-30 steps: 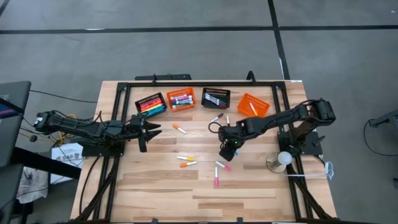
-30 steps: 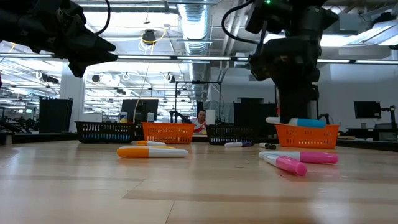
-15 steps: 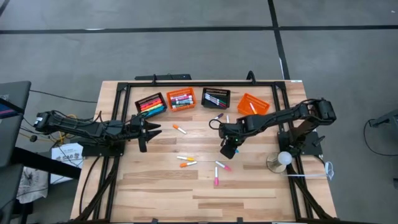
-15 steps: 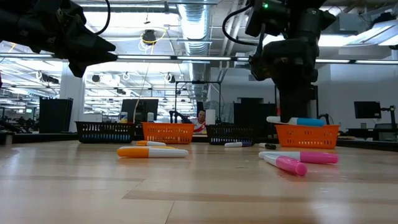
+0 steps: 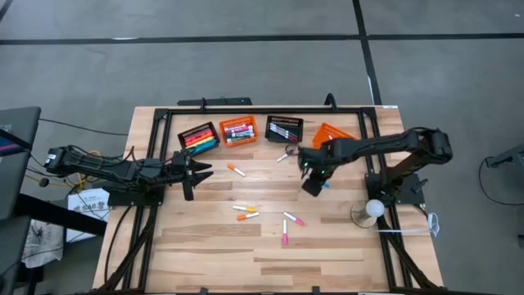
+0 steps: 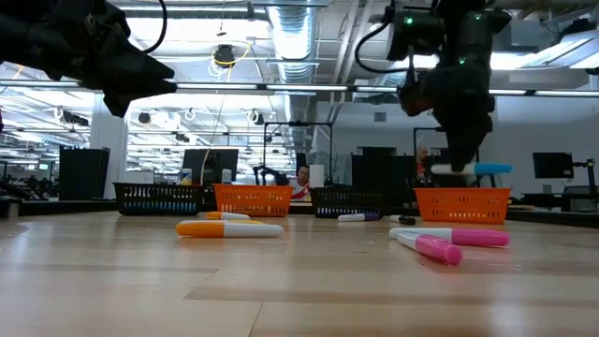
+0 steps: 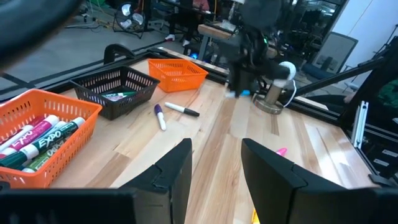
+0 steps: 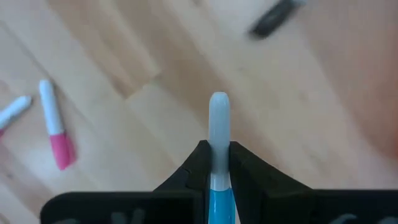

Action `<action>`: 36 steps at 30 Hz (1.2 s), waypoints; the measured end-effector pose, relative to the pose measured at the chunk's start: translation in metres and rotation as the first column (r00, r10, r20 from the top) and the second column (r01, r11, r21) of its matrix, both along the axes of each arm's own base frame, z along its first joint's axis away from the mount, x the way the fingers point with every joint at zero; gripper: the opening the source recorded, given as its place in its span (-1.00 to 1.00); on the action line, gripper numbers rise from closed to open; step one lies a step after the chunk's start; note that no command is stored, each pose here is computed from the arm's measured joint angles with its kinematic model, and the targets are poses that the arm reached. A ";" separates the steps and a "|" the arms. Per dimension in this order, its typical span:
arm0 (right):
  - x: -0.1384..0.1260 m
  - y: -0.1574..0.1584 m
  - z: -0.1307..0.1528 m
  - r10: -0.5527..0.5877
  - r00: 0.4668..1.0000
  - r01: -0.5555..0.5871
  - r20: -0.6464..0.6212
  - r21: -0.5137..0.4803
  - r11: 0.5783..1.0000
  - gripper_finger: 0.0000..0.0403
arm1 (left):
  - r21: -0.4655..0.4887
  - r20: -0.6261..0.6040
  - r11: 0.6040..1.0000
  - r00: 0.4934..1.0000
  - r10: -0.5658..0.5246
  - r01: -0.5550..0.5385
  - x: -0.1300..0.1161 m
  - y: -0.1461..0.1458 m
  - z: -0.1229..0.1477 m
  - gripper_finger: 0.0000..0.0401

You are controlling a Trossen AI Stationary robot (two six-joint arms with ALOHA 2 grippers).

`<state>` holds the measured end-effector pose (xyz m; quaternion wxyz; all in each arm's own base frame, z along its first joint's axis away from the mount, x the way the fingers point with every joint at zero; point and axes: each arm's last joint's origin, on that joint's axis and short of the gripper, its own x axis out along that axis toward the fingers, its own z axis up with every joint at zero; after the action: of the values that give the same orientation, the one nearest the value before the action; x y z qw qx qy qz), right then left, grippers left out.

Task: Pick & Place Markers
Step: Put the blue small highlighter pen into the left orange bin

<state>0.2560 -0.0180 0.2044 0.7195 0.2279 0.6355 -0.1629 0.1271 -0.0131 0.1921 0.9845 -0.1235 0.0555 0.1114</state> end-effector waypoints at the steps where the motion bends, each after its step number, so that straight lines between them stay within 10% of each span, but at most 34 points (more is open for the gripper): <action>1: -0.004 -0.004 0.005 -0.015 1.000 0.015 0.005 -0.015 1.000 -0.83 | 0.000 -0.001 1.000 1.000 0.000 0.000 0.000 0.000 0.000 -0.31; 17: -0.067 -0.083 0.047 -0.159 0.986 0.164 0.043 -0.219 0.962 -0.81 | -0.001 -0.003 1.000 1.000 0.001 -0.001 0.001 0.000 0.000 -0.31; 36: -0.061 -0.159 -0.016 -0.229 0.965 0.205 -0.125 -0.182 0.962 -0.79 | -0.003 0.001 1.000 1.000 0.001 -0.001 0.001 0.000 0.000 -0.31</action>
<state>0.1951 -0.1771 0.1884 0.6659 0.2227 0.6412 -0.3097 0.1278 -0.0132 0.1921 0.9843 -0.1252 0.0551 0.1119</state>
